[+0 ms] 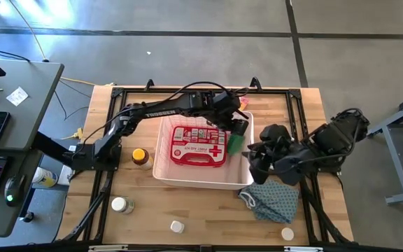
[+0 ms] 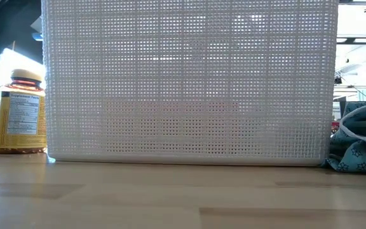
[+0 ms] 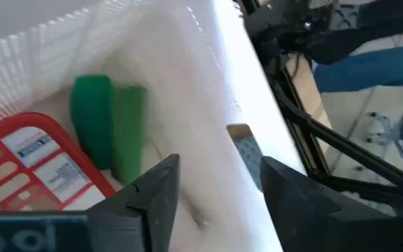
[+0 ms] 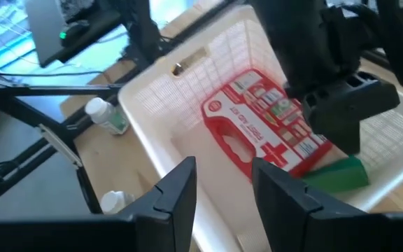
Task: Pick & place medical supplies in basket/bin
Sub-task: Put the yellow pill bottle into the white container
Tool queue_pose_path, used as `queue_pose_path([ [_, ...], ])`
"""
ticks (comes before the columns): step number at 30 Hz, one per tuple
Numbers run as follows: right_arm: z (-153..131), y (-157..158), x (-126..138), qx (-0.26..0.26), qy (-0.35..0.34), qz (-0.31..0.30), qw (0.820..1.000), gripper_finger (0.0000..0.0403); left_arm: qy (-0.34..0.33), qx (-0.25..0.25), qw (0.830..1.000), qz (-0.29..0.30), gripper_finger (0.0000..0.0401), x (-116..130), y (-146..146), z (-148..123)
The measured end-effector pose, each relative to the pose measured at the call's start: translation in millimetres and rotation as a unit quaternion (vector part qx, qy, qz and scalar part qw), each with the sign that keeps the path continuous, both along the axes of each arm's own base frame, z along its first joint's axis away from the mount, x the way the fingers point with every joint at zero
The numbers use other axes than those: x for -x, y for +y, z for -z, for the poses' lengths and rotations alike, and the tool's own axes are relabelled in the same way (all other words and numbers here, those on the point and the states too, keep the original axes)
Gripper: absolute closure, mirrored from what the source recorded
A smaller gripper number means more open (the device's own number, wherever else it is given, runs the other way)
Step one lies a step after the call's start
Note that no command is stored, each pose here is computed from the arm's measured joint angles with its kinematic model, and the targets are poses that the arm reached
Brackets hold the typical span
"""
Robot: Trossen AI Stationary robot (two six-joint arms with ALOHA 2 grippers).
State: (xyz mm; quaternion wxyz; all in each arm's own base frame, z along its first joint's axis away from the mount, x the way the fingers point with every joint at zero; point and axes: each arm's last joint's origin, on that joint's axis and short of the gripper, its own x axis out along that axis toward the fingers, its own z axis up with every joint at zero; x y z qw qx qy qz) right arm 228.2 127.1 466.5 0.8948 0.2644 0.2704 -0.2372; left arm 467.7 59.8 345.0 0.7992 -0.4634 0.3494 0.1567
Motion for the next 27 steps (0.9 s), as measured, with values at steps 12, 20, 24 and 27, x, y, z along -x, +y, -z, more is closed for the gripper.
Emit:
queue_pose_path([
  [12,16.2,25.7,6.9,0.012,0.014,-0.034,0.999,0.0274,-0.083,0.02,0.991,0.1,0.0155,11.3,-12.1,-34.5],
  [20,52.9,49.7,0.4,0.021,0.03,-0.056,0.998,0.0274,-0.111,-0.044,0.988,0.099,0.0174,49.9,-38.9,-82.2],
  [24,71.2,61.4,-5.5,0.012,0.024,-0.069,0.997,0.0274,-0.11,-0.068,0.986,0.1,0.0183,70.0,-62.0,-99.1],
  [27,81.7,69.7,-12.5,0.002,0.002,-0.082,0.997,0.0274,-0.111,-0.099,0.983,0.106,0.0188,87.6,-83.9,-111.8],
])
